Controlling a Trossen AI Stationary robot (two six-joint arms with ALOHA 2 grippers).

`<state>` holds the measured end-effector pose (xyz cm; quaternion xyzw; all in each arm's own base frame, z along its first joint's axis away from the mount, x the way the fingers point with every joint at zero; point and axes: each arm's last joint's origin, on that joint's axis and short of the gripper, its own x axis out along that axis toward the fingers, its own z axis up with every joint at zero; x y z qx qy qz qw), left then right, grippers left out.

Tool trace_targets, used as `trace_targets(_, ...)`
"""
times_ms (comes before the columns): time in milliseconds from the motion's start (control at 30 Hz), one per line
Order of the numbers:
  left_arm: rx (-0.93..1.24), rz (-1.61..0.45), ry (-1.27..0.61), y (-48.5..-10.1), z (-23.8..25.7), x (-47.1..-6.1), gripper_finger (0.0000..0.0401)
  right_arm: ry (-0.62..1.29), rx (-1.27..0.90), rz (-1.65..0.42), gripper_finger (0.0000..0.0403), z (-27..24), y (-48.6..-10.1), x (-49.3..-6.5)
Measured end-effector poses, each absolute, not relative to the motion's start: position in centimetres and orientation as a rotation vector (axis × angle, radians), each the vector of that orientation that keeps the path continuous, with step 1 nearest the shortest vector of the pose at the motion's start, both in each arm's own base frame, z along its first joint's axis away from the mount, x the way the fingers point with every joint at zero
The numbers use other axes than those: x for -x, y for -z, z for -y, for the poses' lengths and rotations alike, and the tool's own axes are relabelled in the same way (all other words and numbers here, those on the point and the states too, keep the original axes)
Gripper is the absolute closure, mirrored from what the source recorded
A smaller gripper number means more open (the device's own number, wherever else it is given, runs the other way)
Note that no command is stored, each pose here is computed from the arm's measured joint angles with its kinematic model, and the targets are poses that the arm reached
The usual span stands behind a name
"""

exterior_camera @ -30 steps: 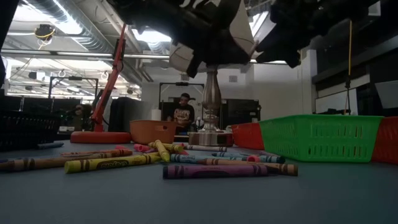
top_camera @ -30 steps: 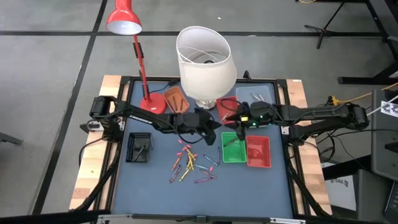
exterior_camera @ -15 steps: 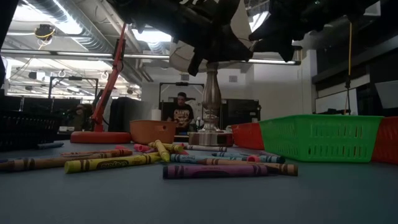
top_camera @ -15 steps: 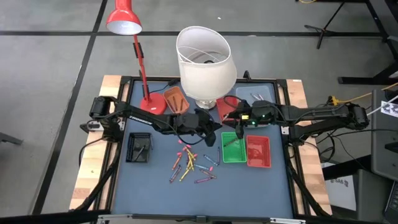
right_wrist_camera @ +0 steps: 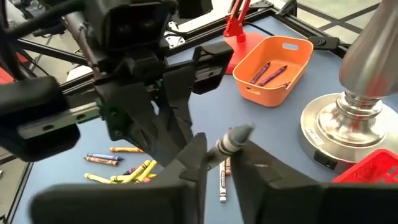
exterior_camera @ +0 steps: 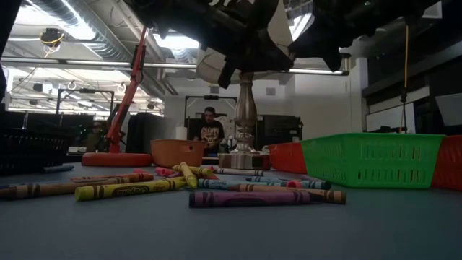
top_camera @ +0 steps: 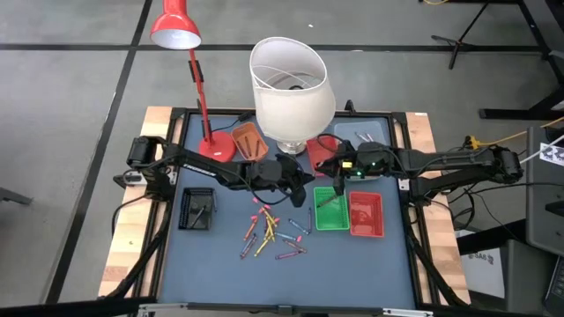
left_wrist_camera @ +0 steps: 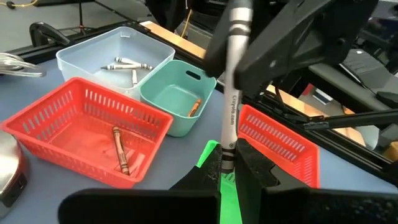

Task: Sort crayons
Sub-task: Put the gray crayon into the transparent bin

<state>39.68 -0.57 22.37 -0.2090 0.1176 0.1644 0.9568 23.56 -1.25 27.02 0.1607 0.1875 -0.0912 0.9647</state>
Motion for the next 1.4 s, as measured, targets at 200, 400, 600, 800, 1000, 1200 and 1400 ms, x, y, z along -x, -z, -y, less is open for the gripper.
trace_targets(200, 0.354, -0.252, -0.329, -22.3, 0.5, -39.7, 0.0392, 0.183, -0.325, -0.374, 0.039, 1.2, -27.1, -23.6)
trace_targets(400, 0.279, -0.263, -0.319, -22.3, 0.5, -39.7, 0.039, 0.193, -0.322, -0.377, 0.0375, 1.3, -27.1, -23.6)
trace_targets(600, 0.248, -0.267, -0.301, -22.4, 0.6, -39.7, 0.0354, 0.243, -0.29, -0.392, 0.039, 1.5, -26.9, -23.5)
trace_targets(800, 0.209, -0.316, -0.315, -22.0, 0.5, -39.5, 0.0314, 0.4, -0.232, -0.483, 0.0381, 2.3, -25.9, -22.8)
trace_targets(1000, 0.187, -0.396, -0.321, -21.3, 0.5, -39.2, 0.0305, 0.68, -0.162, -0.662, 0.0383, 4.6, -24.4, -21.1)
trace_targets(1200, 0.182, -0.423, -0.325, -21.0, 0.5, -39.1, 0.0305, 0.867, -0.074, -0.811, 0.0377, 7.3, -23.7, -19.3)
trace_targets(1400, 0.167, -0.425, -0.321, -21.0, 0.5, -39.1, 0.0305, 0.945, -0.073, -0.841, 0.0357, 9.6, -23.7, -18.3)
